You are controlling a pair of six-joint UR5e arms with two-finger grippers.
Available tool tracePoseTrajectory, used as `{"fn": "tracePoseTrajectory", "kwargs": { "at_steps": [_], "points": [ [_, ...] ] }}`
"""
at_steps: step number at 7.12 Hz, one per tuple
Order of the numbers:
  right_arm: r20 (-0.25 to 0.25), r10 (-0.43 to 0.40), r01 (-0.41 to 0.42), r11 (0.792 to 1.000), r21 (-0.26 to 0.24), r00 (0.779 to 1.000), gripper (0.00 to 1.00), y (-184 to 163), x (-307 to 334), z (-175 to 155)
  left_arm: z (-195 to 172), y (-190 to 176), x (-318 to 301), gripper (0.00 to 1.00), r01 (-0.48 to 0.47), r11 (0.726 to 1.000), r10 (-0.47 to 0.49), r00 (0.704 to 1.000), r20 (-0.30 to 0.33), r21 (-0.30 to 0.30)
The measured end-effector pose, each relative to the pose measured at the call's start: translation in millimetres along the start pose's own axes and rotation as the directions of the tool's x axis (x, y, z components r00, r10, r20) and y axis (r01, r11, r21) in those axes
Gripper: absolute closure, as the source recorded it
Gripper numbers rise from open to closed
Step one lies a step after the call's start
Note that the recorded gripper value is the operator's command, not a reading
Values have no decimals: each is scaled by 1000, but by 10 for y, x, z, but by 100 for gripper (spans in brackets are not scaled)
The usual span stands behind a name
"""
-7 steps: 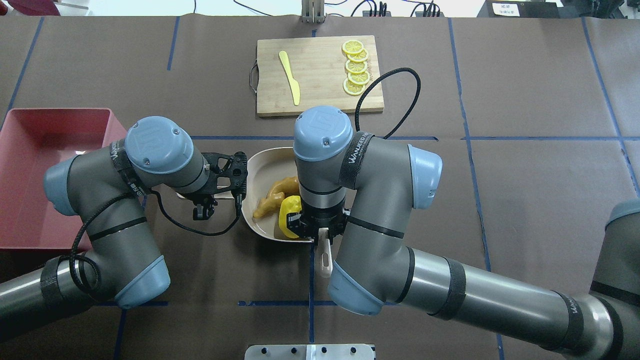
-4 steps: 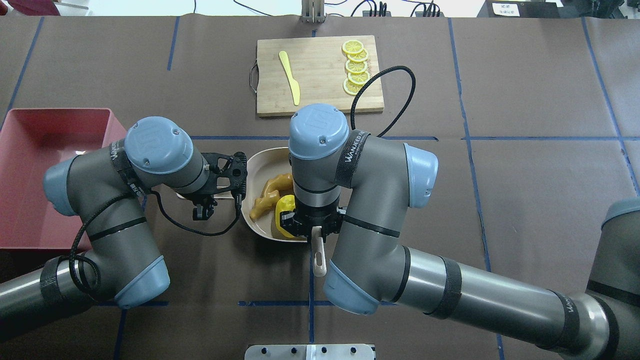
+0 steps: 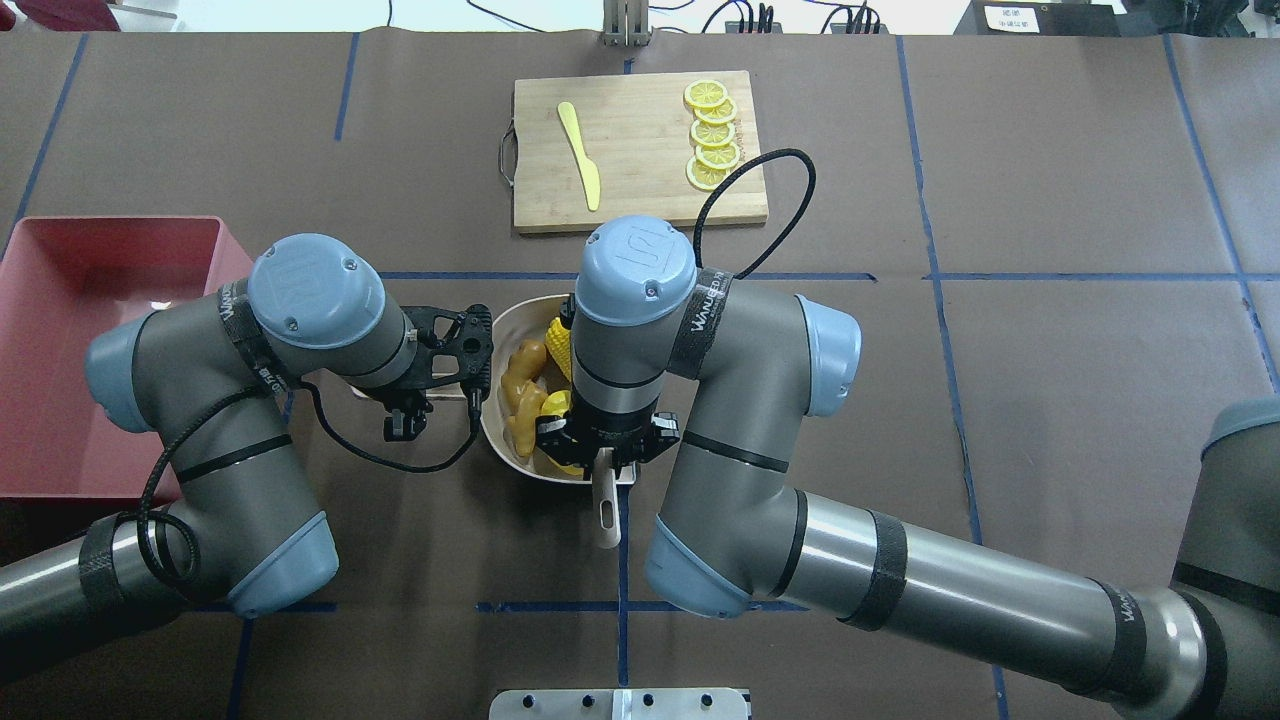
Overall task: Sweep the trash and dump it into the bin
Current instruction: 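Sweep the corn, pepper and ginger into the dustpan with the right gripper's brush, then push the items deeper into the dustpan with the brush, right gripper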
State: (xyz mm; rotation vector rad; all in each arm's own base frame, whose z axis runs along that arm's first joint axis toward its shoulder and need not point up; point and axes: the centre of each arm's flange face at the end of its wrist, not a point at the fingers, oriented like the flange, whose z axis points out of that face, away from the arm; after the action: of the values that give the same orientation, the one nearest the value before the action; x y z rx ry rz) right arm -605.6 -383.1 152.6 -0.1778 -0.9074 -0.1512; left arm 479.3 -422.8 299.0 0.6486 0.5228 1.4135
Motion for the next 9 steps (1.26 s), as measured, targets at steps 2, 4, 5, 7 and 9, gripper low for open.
{"fn": "tracePoseTrajectory", "kwargs": {
  "at_steps": [2,4,5,7,9],
  "points": [
    [21,-9,9,1000,-2,1000,100,11,-24,-14,2,8,-2,100,0,1000,0,1000,-1,0],
    [29,-12,12,1000,-9,1000,100,17,-30,-20,8,13,-1,100,-2,1000,2,1000,-2,6],
    [31,-12,12,1000,-11,999,100,17,-28,-21,13,13,3,100,-5,1000,5,1000,-2,12],
    [33,-13,13,1000,-14,999,100,21,-26,-24,22,-4,-2,100,-23,998,22,1000,18,64],
    [35,-12,13,1000,-20,999,100,21,-24,-32,59,21,9,100,-37,994,35,999,29,105]
  ]
}}
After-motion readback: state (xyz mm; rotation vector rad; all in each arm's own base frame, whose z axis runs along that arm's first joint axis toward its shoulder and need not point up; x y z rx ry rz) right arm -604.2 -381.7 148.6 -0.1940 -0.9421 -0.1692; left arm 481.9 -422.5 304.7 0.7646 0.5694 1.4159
